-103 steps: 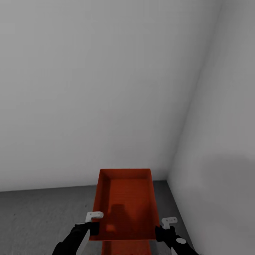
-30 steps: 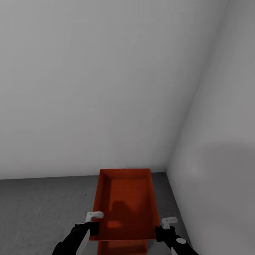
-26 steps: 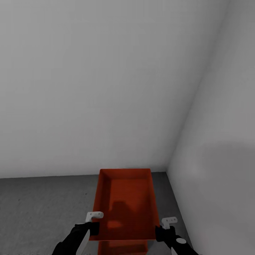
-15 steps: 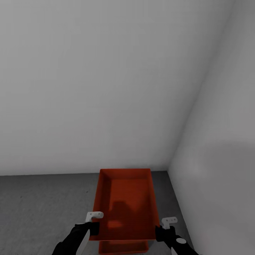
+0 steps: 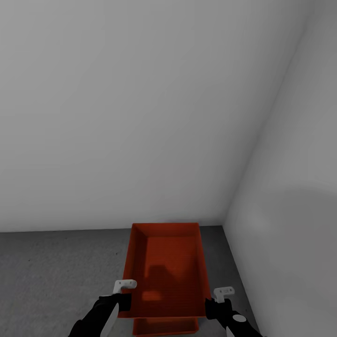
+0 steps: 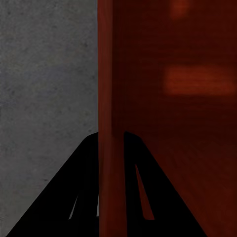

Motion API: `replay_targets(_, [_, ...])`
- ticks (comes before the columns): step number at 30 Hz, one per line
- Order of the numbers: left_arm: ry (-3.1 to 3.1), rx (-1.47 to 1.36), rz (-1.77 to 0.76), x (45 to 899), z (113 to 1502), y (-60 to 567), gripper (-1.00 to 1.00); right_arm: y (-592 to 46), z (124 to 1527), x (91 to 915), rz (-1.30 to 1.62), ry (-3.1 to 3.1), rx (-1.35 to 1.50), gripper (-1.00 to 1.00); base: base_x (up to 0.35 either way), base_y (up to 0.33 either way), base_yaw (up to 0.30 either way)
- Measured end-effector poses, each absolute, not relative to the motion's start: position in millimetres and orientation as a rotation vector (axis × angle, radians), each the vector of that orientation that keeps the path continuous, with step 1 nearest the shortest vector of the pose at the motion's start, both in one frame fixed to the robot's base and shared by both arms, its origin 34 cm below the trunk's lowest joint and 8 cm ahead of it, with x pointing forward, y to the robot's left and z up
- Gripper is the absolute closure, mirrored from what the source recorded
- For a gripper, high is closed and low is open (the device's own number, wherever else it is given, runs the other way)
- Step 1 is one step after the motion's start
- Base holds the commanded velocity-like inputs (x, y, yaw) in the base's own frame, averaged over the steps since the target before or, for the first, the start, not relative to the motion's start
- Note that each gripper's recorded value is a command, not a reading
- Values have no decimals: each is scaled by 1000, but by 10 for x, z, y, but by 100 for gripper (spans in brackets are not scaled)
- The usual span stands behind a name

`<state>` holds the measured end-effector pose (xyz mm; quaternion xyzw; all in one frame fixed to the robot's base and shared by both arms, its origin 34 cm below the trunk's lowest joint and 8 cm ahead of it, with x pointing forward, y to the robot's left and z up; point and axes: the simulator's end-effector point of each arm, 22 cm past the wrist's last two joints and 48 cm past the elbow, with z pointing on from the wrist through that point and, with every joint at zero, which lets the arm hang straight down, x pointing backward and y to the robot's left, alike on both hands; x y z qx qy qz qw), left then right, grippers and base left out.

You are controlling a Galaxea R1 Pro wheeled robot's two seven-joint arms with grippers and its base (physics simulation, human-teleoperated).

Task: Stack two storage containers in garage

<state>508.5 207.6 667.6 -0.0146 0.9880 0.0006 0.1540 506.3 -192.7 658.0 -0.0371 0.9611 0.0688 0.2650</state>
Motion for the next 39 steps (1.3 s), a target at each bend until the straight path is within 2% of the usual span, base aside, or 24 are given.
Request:
replay_targets(24, [2832,-42,2,5084,6675,2076,100,-1928,6580,5063,186,2597,-100,100,0,1,2])
replay_targets(39, [2832,-43,3,5084,6676,2075,100,-1930,6579,5063,185,2597,-100,100,0,0,182])
